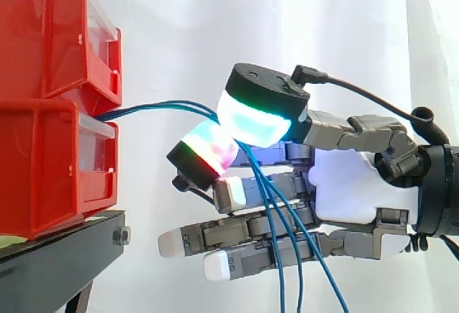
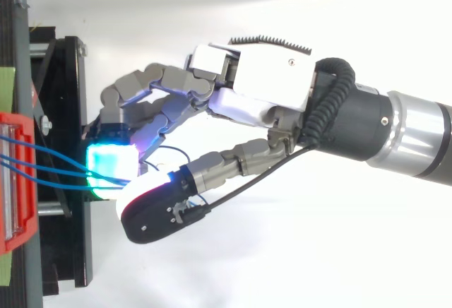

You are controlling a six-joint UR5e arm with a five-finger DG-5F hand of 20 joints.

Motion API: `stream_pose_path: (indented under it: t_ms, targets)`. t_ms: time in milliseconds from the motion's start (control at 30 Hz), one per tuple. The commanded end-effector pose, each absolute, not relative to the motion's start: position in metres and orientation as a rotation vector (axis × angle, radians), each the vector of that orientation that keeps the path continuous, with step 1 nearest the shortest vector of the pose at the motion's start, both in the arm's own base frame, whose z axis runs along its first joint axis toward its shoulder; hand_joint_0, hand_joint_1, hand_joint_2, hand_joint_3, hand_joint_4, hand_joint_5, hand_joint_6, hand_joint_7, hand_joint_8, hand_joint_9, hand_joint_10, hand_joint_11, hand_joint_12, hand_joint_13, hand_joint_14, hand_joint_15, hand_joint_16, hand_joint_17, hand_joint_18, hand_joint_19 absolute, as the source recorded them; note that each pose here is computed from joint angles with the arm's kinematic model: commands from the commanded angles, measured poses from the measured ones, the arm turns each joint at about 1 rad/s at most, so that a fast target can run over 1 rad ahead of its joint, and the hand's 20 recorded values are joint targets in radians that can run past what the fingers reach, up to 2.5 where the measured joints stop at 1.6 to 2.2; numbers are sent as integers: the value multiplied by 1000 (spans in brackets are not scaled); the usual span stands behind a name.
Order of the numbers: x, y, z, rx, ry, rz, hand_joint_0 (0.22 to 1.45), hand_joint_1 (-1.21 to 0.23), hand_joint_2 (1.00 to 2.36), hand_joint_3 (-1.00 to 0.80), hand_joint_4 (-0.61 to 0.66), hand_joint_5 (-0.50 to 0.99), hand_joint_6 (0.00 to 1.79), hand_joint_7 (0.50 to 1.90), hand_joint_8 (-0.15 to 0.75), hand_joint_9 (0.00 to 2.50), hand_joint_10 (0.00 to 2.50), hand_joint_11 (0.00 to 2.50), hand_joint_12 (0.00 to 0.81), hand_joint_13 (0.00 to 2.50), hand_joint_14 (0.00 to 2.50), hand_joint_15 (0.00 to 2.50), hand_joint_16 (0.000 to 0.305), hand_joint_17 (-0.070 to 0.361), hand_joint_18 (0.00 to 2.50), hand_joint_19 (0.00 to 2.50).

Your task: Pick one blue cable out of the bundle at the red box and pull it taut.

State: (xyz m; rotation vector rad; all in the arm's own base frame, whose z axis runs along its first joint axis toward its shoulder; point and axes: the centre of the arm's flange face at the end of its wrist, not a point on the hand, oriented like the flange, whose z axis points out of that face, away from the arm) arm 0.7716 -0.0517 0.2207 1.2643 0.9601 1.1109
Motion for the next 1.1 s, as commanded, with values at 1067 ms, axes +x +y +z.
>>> stream_pose_path:
  t_ms: [1067]
  targets:
    - [772,-52,221,1266,954,1108,598,-905,1000,-500,35,-216,855,944,218,809,15,965,296,375,8,219,40,90,512,354]
